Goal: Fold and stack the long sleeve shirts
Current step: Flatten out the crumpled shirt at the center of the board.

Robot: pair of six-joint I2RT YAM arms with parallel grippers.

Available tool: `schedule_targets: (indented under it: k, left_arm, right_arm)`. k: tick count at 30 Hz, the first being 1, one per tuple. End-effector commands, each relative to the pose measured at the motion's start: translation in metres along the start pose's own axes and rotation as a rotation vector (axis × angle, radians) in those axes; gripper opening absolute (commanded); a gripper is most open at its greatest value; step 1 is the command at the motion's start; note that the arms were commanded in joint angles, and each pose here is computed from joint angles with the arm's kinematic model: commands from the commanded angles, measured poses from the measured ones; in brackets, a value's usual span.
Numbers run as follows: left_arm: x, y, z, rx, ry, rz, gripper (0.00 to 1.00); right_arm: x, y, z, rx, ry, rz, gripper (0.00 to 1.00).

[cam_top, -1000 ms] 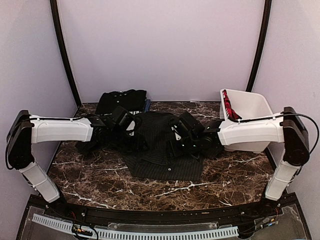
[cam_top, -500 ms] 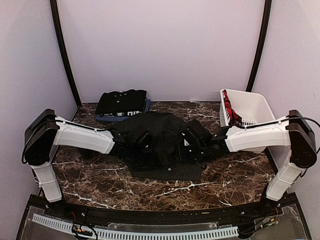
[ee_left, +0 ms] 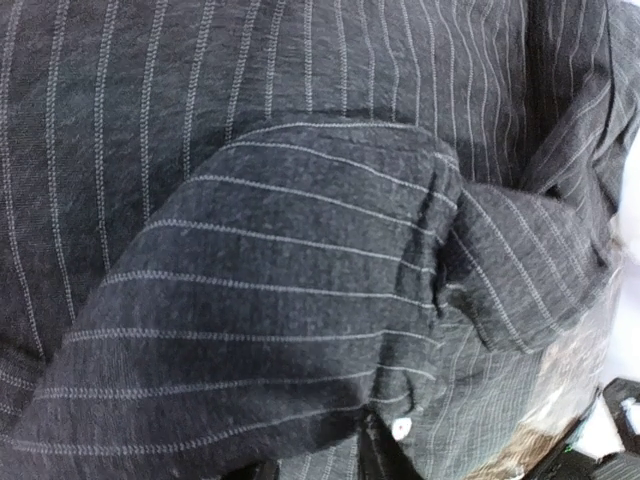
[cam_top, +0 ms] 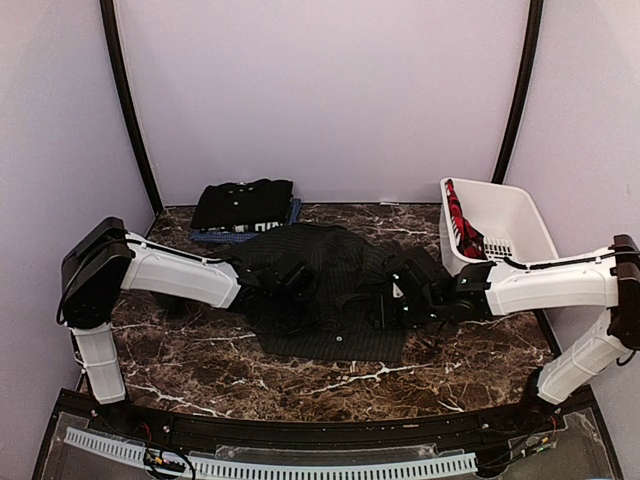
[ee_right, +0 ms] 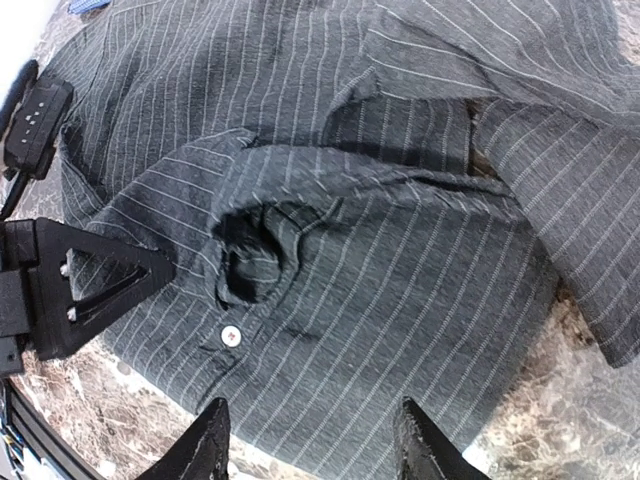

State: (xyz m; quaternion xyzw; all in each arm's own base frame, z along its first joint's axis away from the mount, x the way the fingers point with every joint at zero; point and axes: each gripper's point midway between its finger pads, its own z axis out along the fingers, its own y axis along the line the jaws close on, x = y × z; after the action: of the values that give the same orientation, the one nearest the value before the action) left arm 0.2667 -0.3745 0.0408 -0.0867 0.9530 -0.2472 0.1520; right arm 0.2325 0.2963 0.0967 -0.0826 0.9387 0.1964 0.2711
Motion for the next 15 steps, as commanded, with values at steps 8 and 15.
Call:
schedule_targets:
  k: [8,15]
  left_arm:
    - [0.012,-0.037,-0.051,0.130,0.044,0.034,0.00]
    - [0.072,0.001,-0.097,0.203,0.217,0.078,0.00]
  right_arm:
    - [-0.016,-0.001,-0.025,-0.022,-0.092,-0.033,0.49]
    - [-0.017,0.002,-0.041,-0.040,-0.081,-0.093,0.49]
